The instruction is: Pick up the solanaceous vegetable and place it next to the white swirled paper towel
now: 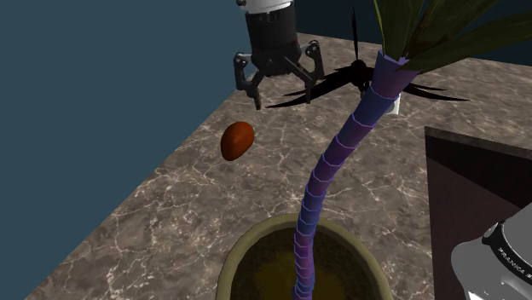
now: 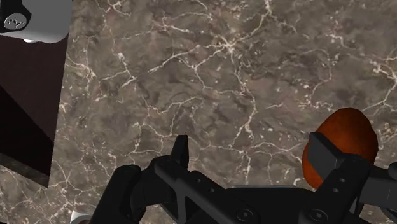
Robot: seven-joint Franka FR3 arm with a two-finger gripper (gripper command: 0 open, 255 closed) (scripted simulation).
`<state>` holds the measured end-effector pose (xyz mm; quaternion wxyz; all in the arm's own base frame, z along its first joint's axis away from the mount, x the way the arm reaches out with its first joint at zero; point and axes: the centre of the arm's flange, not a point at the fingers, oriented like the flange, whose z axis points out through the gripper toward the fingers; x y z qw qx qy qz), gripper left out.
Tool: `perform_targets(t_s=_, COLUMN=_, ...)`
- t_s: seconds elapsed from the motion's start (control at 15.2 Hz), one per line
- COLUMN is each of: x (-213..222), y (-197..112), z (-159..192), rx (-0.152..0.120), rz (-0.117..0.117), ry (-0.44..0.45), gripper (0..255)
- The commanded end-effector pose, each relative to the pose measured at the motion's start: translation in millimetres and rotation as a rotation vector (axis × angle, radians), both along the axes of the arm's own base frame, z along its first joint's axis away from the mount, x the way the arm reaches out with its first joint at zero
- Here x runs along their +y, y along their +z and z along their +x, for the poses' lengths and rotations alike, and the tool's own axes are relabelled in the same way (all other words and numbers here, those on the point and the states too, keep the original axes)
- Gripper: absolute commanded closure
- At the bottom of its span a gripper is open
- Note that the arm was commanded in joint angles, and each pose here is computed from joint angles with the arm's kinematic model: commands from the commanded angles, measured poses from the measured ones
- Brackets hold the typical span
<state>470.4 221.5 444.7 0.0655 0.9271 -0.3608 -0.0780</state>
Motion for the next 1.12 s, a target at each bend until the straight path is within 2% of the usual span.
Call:
perform_targets(t_s=0.0, x=15.7, y=-15.7, z=20.5, rx=0.014, rz=-0.02, ry=-0.06, gripper=0)
perform_targets(t_s=0.73, x=66.2, y=-109.4, z=139.2, rx=0.087, rz=-0.125, ry=-0.357, gripper=0)
perform_targets(t_s=1.06, x=64.9, y=-132.2, z=136.1, rx=0.089, rz=-0.128, ry=-0.366, gripper=0)
